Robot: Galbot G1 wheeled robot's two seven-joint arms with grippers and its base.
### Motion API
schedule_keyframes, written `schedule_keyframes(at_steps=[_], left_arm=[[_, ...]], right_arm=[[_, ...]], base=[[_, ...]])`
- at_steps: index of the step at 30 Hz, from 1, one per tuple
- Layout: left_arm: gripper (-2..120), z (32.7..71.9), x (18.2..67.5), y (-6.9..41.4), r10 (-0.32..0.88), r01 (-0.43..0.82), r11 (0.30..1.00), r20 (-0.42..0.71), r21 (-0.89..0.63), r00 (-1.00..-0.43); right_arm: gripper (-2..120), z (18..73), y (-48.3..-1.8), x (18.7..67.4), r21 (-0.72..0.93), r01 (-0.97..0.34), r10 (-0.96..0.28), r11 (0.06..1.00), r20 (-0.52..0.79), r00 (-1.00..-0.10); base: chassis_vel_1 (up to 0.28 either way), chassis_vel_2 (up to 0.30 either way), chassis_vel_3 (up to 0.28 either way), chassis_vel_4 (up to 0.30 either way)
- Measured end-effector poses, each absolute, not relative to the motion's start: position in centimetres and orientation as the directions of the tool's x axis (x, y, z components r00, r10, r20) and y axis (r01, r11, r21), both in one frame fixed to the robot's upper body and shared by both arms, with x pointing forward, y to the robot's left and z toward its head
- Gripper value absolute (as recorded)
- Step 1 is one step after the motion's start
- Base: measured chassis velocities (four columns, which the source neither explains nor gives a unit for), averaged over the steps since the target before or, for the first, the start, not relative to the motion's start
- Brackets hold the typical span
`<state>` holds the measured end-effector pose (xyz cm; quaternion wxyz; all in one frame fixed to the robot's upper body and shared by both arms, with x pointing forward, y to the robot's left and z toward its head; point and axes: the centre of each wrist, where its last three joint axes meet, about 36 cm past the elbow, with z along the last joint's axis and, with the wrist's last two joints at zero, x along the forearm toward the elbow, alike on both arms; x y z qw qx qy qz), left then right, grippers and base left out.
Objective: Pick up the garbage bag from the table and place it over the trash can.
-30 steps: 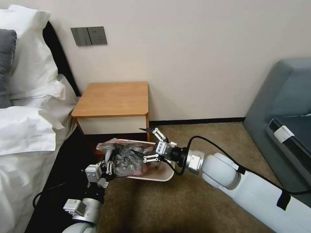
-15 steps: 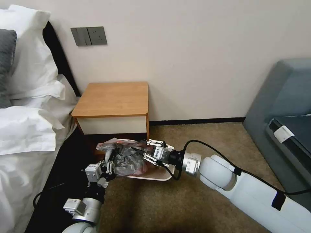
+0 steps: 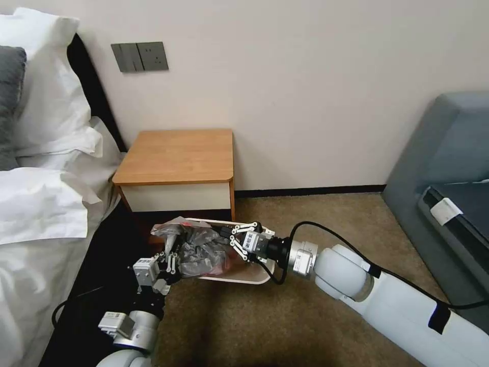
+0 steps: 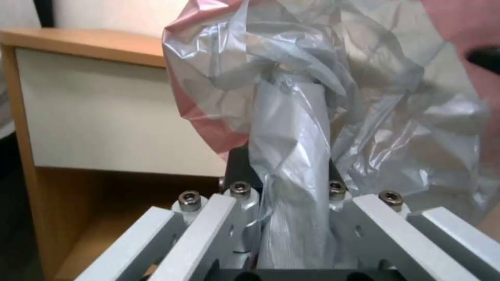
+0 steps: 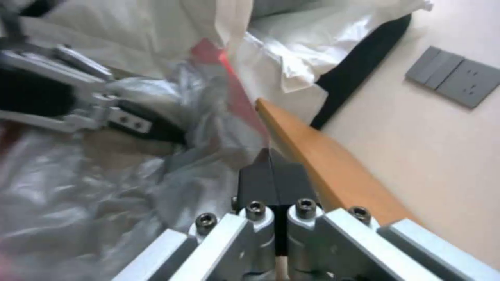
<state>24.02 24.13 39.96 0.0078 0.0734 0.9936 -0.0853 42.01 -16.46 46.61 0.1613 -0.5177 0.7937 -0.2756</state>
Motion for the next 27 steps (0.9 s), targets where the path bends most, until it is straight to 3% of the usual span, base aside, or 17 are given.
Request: schedule_keyframes(at_steps=[6, 15, 27], left_arm=[[9, 39.6, 23.8, 24.1, 0.175, 0.178, 0.977, -0.039, -0.121, -0.984], [9, 39.4, 23.5, 24.3, 0.283, 0.294, 0.954, -0.147, -0.06, -0.948], [9, 39.6, 23.6, 24.9, 0.273, 0.285, 0.957, -0.165, -0.052, -0.948]], right_arm=[[0, 47.7, -16.7, 43.4, -0.625, -0.71, -0.903, 0.325, 0.018, -0.429], [0, 47.6, -17.4, 46.6, -0.648, -0.687, -0.88, 0.327, 0.055, -0.471], [0, 46.7, -19.4, 48.7, -0.66, -0.671, -0.849, 0.336, 0.096, -0.52]], base=[[0.0, 0.0, 0.0, 0.0], [0.0, 0.0, 0.0, 0.0], [0.0, 0.0, 0.0, 0.0]])
